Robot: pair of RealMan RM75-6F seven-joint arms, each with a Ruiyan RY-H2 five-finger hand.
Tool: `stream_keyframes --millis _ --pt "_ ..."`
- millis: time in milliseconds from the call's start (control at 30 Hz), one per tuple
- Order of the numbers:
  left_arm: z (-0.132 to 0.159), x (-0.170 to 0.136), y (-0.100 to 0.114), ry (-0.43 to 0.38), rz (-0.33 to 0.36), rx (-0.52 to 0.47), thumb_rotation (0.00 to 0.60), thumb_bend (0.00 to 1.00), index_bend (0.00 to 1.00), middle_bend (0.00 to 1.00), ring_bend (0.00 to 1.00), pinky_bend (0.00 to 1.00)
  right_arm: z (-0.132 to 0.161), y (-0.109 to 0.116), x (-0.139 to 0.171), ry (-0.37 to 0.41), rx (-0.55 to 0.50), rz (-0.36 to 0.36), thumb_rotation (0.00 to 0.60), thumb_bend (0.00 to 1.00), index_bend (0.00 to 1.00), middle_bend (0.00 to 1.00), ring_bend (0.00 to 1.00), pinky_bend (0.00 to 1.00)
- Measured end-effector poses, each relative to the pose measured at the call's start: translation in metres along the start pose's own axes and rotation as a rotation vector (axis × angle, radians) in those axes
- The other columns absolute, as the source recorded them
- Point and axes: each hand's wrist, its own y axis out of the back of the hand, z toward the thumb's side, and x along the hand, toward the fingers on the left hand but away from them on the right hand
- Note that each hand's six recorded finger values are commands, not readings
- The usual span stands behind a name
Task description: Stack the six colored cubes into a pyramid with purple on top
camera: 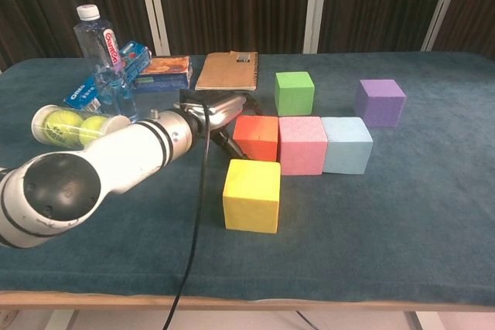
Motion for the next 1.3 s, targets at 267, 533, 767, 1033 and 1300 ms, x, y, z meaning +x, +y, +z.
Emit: stream_keyframes --millis 267,533,767,1033,1300 --pt "-0.003 -0.006 0.007 -0.001 0.009 0.006 0.376 0.14 0.19 0.05 0.0 0.09 0.0 0.0 0.001 0.0 0.001 -0.003 0.6 0.19 0.0 0.0 0.0 0.0" --pt "-0.02 -0.027 0.034 0.006 0.051 0.02 0.364 0.14 0.19 0.05 0.0 0.09 0.0 0.0 0.003 -0.005 0.009 -0.01 0.6 0.19 0.0 0.0 0.0 0.0" --pt "-0.072 -0.077 0.073 0.07 0.113 0.07 0.365 0.14 0.19 0.05 0.0 0.09 0.001 0.009 0.002 -0.01 -0.006 -0.053 0.6 0.19 0.0 0.0 0.0 0.0" --pt "-0.176 -0.182 0.083 0.234 0.154 0.126 0.374 0.14 0.17 0.05 0.0 0.09 0.029 0.011 -0.012 0.051 -0.011 -0.039 0.6 0.19 0.0 0.0 0.0 0.0" --pt "-0.23 -0.26 0.065 0.286 0.215 0.075 0.418 0.14 0.16 0.05 0.0 0.09 0.087 0.013 -0.036 0.135 0.003 0.042 0.6 0.19 0.03 0.0 0.0 0.0"
